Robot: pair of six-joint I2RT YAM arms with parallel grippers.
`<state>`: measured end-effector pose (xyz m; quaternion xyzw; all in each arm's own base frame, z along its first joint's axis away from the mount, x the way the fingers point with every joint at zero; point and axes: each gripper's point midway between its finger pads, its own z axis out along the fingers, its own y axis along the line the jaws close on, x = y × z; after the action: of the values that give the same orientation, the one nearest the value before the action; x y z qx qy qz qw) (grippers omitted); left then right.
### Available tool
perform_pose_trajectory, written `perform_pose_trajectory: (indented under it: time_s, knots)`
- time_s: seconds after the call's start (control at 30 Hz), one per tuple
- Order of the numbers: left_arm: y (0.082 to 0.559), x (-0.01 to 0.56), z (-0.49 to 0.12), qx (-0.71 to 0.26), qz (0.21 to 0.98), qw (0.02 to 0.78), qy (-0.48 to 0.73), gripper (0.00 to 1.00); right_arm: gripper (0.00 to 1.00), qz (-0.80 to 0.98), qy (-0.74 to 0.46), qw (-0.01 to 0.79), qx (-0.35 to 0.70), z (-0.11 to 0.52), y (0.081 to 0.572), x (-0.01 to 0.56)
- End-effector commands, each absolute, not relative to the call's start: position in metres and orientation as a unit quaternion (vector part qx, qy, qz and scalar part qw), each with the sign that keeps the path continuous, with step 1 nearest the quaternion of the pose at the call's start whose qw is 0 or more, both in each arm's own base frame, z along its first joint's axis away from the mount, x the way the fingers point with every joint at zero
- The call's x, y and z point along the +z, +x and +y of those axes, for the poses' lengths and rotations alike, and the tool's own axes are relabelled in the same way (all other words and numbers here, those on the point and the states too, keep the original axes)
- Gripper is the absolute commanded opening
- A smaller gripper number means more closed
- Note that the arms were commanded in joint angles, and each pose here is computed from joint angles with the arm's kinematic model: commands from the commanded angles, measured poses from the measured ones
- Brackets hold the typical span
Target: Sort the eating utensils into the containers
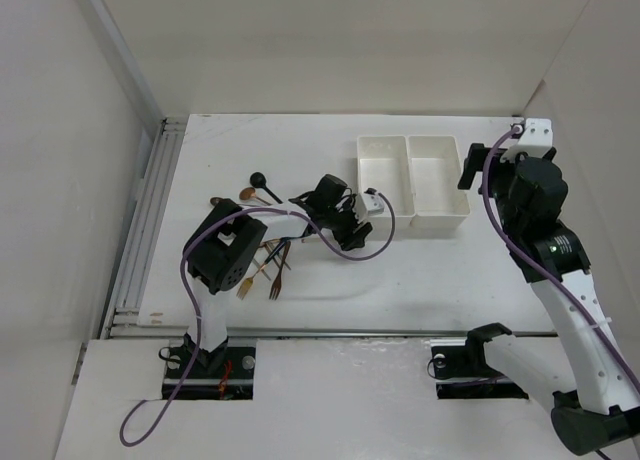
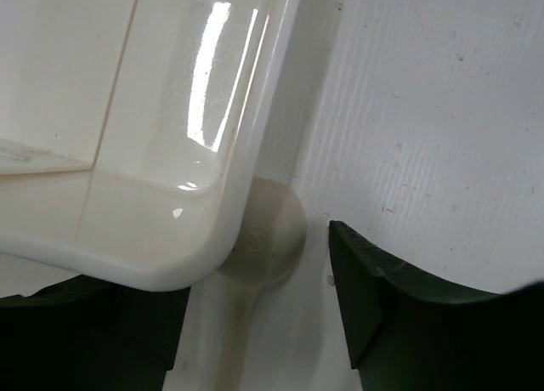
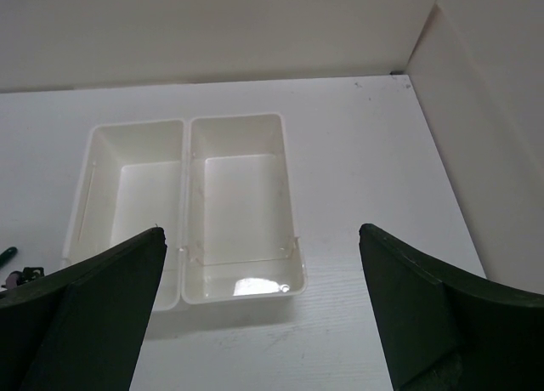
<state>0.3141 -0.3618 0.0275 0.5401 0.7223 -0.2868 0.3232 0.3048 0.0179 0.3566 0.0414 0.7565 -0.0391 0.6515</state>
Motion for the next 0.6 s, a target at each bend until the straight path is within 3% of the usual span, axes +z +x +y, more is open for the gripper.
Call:
perform_pose_trajectory:
  time_s: [0.0, 0.03, 0.07, 0.17, 0.2, 0.37, 0.57]
  knots:
    - [0.308, 0.016, -0.358, -0.279, 0.728, 0.310, 0.545, 0.56, 1.00, 0.733, 0.045, 0.676, -0.055, 0.011, 0.301, 0.384]
    - [0.308, 0.016, -0.358, -0.279, 0.728, 0.310, 0.545, 0.49, 1.00, 0.733, 0.045, 0.676, -0.055, 0.011, 0.301, 0.384]
    - [0.310, 0.016, -0.357, -0.275, 0.730, 0.311, 0.544, 0.31, 1.00, 0.733, 0.048, 0.676, -0.058, 0.009, 0.301, 0.384]
    - [0.311, 0.012, -0.357, -0.275, 0.738, 0.309, 0.534, 0.14, 1.00, 0.730, 0.049, 0.680, -0.057, 0.009, 0.298, 0.386]
    - [0.308, 0.007, -0.355, -0.275, 0.745, 0.299, 0.530, 0.03, 1.00, 0.730, 0.049, 0.680, -0.057, 0.009, 0.298, 0.386]
    - [0.297, 0.002, -0.344, -0.268, 0.752, 0.267, 0.540, 0.00, 1.00, 0.727, 0.047, 0.683, -0.053, 0.008, 0.292, 0.392]
    - [0.288, 0.040, -0.336, -0.322, 0.749, 0.242, 0.525, 0.00, 1.00, 0.730, 0.023, 0.683, -0.028, 0.020, 0.289, 0.381]
